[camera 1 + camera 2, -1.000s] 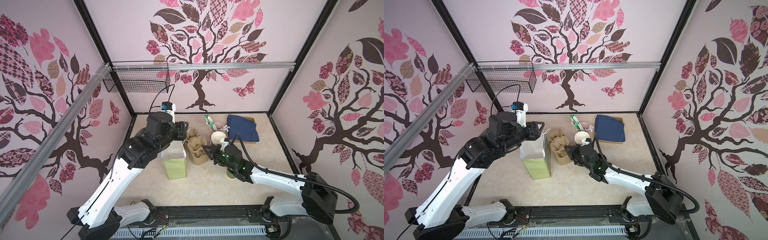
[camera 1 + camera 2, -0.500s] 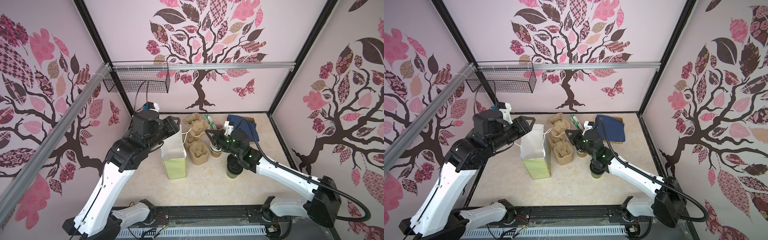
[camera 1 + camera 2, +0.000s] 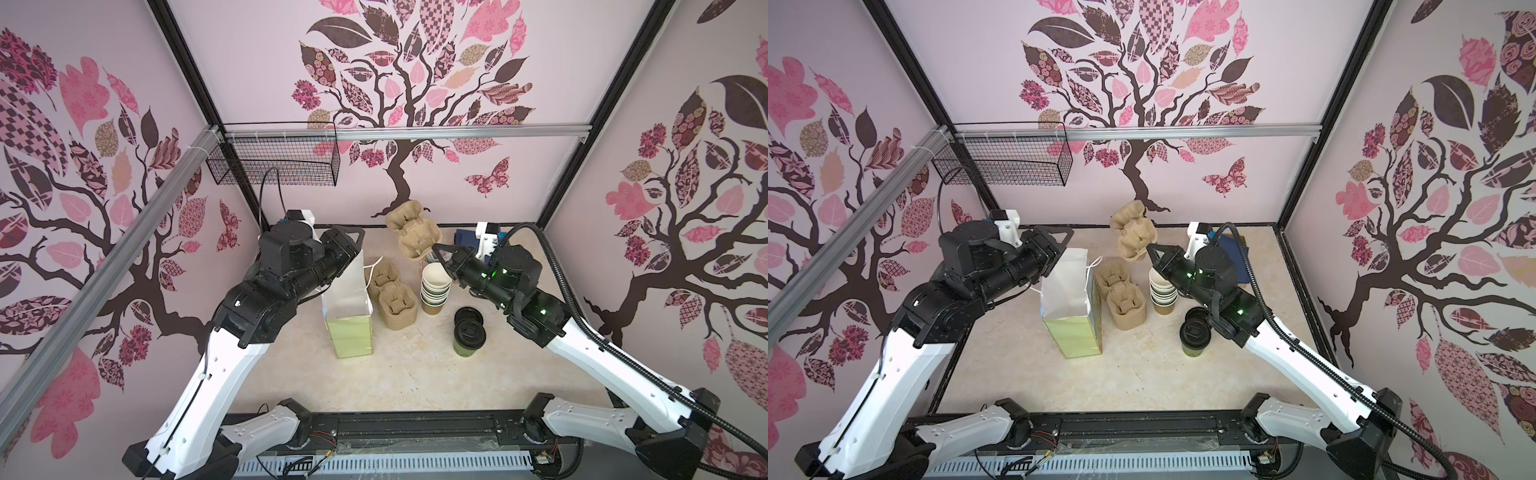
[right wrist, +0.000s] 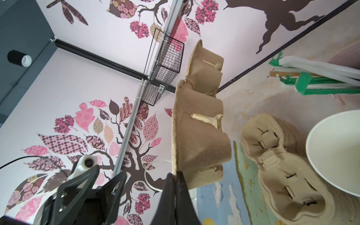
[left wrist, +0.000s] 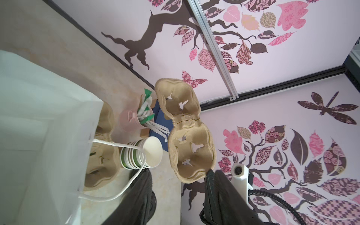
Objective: Pack a coffee takeout order
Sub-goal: Separate the cup tray.
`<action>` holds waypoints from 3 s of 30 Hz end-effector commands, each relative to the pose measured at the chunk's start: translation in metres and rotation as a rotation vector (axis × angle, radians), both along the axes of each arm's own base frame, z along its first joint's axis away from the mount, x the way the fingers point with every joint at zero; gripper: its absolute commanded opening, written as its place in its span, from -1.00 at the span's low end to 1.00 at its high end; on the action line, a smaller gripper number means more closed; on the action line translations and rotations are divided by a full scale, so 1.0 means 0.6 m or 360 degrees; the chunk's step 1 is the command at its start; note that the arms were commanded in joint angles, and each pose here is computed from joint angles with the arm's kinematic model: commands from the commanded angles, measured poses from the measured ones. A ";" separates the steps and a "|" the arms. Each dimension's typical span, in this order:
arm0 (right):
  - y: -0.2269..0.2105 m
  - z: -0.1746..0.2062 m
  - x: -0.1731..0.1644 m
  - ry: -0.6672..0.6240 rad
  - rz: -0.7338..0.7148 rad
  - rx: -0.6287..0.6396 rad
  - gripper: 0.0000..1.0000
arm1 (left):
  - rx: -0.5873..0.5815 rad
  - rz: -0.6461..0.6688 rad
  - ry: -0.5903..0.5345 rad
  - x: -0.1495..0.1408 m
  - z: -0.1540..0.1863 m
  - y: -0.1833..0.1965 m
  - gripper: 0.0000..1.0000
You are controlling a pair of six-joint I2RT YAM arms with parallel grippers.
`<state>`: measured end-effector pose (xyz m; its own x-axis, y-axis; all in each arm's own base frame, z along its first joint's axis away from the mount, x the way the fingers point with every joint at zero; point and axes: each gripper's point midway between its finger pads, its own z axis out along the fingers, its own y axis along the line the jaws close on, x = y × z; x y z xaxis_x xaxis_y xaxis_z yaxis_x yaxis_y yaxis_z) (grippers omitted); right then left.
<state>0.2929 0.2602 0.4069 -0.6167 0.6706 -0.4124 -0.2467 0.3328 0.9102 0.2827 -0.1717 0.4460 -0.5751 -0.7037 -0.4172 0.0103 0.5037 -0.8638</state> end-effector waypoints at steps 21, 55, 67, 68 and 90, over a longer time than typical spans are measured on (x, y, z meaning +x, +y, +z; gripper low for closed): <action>0.043 0.112 -0.089 0.0026 0.0400 0.0388 -1.00 | -0.0275 0.0066 0.0007 0.053 -0.025 -0.014 0.32; 0.057 0.075 -0.114 0.0097 0.0454 0.0356 -1.00 | -0.0448 0.0172 0.0077 0.066 -0.051 -0.008 -0.81; 0.027 0.045 -0.118 0.0068 0.0351 0.0031 0.17 | -0.0305 0.0204 0.0025 0.050 -0.035 0.013 -1.00; 0.018 0.040 -0.119 0.0065 0.0326 -0.0042 0.19 | -0.0244 0.0202 0.0011 0.047 -0.033 0.018 -1.00; 0.026 -0.020 -0.125 0.0116 0.0550 -0.0923 0.19 | 0.1253 0.0108 -0.0014 -0.022 -0.013 0.146 -1.00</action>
<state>0.2254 0.2739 0.3975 -0.7774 0.1350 -0.6144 -0.3675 0.6952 0.6178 0.2640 -0.0985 0.4497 -0.5228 -0.3390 -0.7822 -0.0049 0.9187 -0.3949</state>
